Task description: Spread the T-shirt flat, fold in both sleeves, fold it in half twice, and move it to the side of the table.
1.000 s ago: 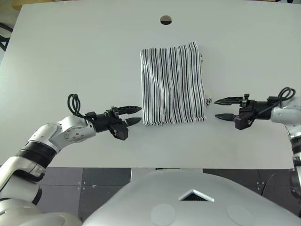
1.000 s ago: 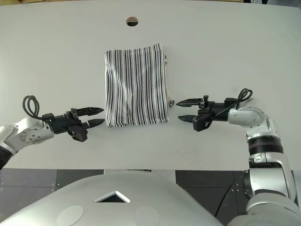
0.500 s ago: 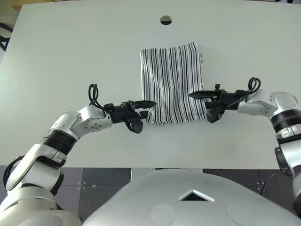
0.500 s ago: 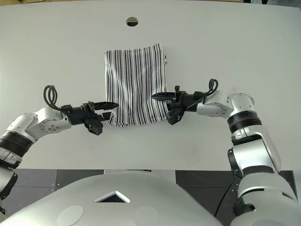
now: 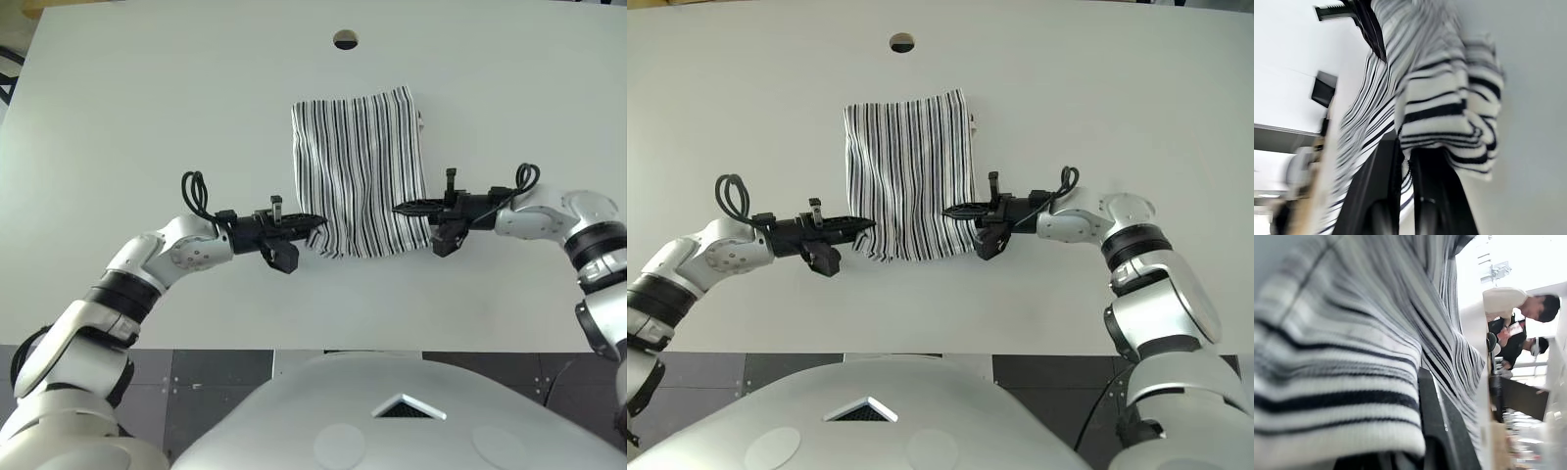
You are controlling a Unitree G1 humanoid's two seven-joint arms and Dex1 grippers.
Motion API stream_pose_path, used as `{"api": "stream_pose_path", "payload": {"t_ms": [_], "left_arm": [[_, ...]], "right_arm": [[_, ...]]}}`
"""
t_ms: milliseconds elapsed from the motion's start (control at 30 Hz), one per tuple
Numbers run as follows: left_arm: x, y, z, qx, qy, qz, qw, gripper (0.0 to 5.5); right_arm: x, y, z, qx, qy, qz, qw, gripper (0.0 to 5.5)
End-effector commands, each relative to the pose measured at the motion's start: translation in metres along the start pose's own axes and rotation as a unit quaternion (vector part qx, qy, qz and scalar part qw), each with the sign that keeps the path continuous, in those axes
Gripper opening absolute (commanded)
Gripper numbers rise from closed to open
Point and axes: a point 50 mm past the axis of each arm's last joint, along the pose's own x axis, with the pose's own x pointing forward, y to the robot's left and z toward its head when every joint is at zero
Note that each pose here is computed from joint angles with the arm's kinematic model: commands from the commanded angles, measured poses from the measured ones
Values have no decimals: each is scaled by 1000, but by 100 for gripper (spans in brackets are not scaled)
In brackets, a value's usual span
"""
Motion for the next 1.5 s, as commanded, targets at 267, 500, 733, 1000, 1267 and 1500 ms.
{"api": "stream_pose_path", "payload": {"t_ms": [267, 500, 733, 1000, 1267, 1500], "left_arm": [[-34, -5, 51, -305, -77, -137, 939, 10], [-45, 24, 46, -327, -87, -62, 939, 10], [-43, 41, 25, -330, -65, 33, 941, 10], [-30, 35, -19, -337, 19, 73, 939, 72], [-38, 40, -58, -359, 101, 154, 915, 133], [-51, 60, -64, -426, 75, 232, 871, 133]], "right_arm": [[-44, -9, 57, 351, -117, 104, 923, 16], [-38, -34, 62, 358, -152, 68, 919, 16], [-28, -46, 43, 342, -112, 15, 933, 16], [-16, -49, 6, 358, -20, -48, 932, 89], [-9, -49, -25, 377, 70, -118, 916, 156], [-17, -79, -25, 304, 64, -251, 917, 156]]}}
